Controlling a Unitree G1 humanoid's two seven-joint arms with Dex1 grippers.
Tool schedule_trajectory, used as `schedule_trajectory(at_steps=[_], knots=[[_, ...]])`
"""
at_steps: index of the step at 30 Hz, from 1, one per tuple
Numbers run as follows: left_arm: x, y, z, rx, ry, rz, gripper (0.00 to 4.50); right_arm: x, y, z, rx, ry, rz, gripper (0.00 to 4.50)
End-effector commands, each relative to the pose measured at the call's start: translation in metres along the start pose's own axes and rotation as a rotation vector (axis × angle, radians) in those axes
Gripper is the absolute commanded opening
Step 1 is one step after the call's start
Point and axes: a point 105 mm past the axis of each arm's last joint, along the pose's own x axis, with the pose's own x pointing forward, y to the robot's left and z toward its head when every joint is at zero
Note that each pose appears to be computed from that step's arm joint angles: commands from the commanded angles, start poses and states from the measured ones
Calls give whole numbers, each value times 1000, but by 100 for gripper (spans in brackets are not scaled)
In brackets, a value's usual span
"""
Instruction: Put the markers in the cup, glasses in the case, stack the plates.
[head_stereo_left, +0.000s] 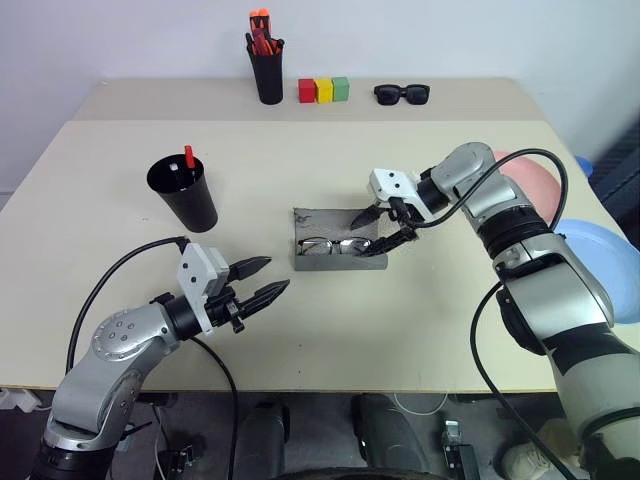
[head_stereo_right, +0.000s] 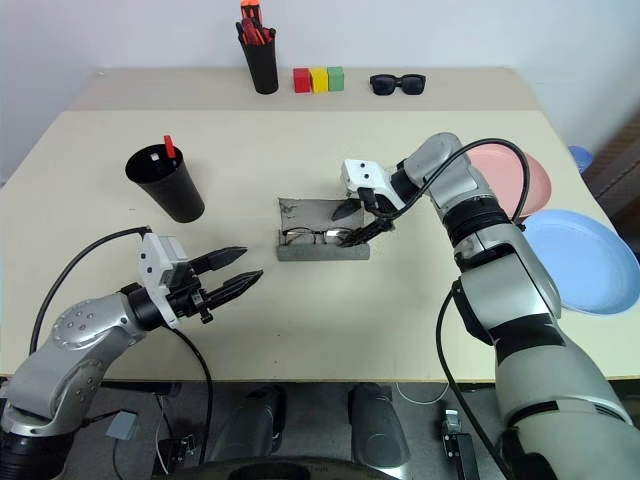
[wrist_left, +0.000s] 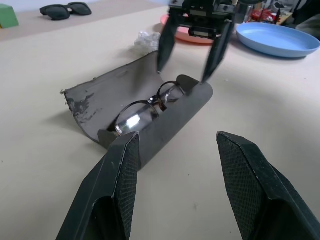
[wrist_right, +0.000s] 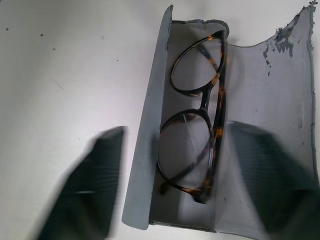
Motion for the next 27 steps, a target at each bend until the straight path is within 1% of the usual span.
schedule_trajectory(at_steps=[1,3,5,8,10,13,16,19,24,27], knots=[[0,-2,9,25,-27,-10,252,-13,-9,29,-50,-143,-75,446],[0,2,10,30,-29,5,252,-23,-12,42,-23,-268,-124,446],[0,6,11,29,-37,28,252,-35,-11,48,-3,-367,-175,446],[0,11,12,34,-42,50,252,-51,-8,45,26,-476,-282,446],[1,16,12,37,-46,67,252,-60,-5,37,56,-509,-363,446],[3,23,12,48,-48,86,252,-72,1,22,89,-541,-510,446],[6,29,12,54,-55,100,252,-79,13,7,145,-544,-614,446],[10,36,13,62,-59,104,252,-80,34,-18,228,-536,-757,446],[14,45,13,77,-57,104,252,-73,56,-35,340,-542,-877,446],[15,52,14,91,-61,111,252,-70,65,-41,353,-527,-961,446]])
